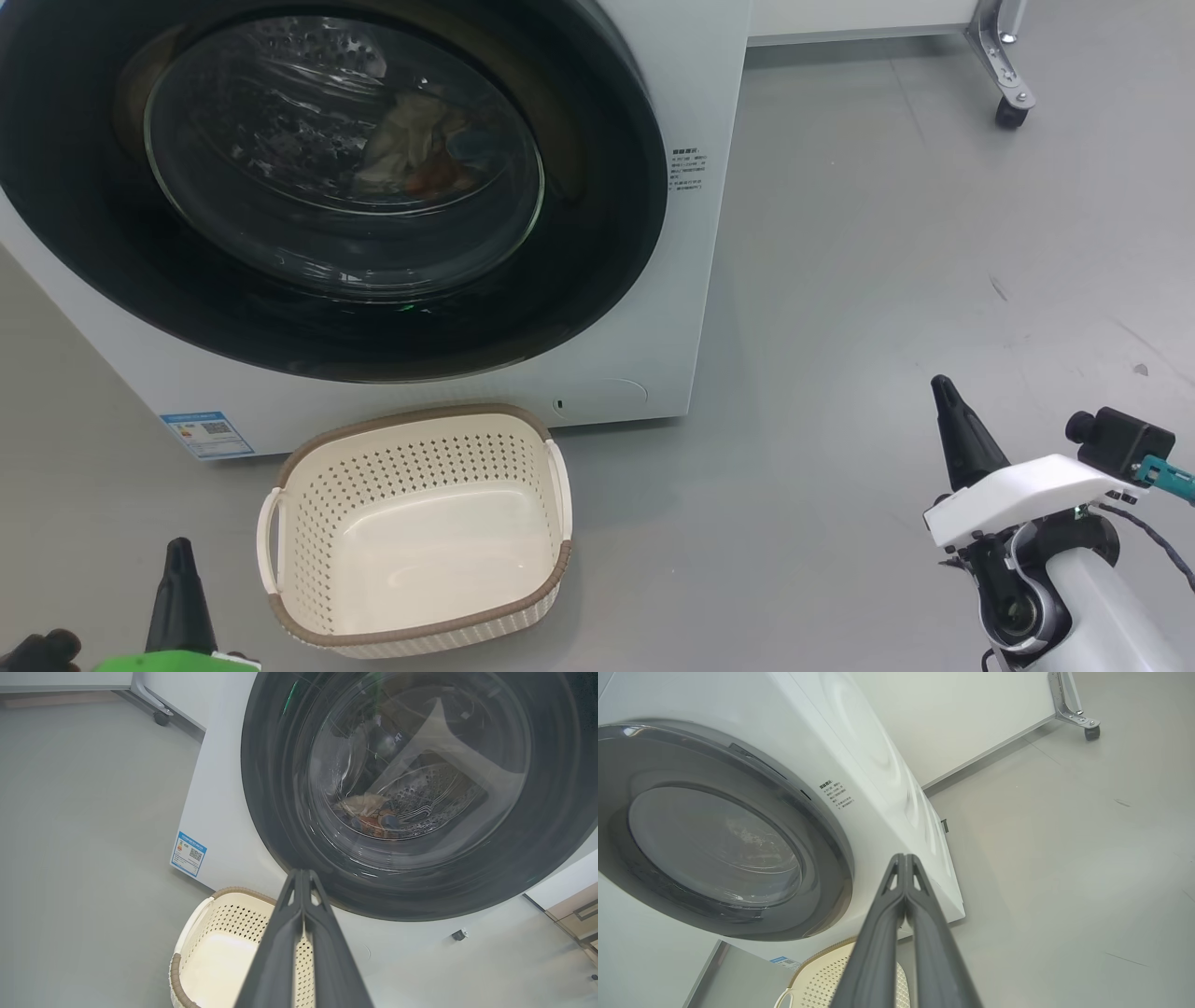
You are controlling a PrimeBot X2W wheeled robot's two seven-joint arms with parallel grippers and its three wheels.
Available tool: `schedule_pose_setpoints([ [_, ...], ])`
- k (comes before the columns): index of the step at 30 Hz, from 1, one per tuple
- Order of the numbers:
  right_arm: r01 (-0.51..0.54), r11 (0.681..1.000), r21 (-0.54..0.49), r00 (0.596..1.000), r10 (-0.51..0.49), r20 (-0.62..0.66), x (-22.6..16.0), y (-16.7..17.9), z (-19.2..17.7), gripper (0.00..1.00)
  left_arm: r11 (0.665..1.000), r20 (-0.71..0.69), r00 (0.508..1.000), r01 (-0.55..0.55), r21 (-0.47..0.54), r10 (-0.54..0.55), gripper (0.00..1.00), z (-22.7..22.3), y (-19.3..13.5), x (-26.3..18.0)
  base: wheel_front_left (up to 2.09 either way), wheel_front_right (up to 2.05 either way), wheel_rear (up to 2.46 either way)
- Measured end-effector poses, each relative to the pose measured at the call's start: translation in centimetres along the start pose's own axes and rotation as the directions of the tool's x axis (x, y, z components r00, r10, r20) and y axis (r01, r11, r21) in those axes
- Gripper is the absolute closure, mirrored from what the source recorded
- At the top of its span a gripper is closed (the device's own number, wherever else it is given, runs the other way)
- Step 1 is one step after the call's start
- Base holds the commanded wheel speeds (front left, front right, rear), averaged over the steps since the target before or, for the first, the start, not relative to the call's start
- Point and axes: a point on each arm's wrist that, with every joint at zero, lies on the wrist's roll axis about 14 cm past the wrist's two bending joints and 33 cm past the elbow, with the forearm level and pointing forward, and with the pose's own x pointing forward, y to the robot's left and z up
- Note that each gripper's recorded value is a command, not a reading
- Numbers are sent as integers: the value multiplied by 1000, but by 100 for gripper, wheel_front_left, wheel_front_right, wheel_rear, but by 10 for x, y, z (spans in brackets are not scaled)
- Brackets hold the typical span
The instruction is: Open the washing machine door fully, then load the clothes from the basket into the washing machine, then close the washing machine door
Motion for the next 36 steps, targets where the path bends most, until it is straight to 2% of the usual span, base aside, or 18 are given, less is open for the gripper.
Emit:
schedule_pose_setpoints([
  [11,26,990,139,999,-30,29,2,-2,11,100,991,0,1000,-24,-133,24,100,4,4,-1,0,0,0],
  [19,46,967,250,997,-58,44,-1,-7,16,100,969,-8,999,-39,-244,38,100,6,7,-2,0,0,0],
  [28,50,930,363,995,-77,61,-1,-8,22,100,937,-18,999,-53,-344,50,100,6,9,-3,0,0,0],
  [36,61,889,455,992,-103,68,-4,-14,26,100,897,-14,999,-45,-440,43,100,11,6,-1,0,0,0],
])
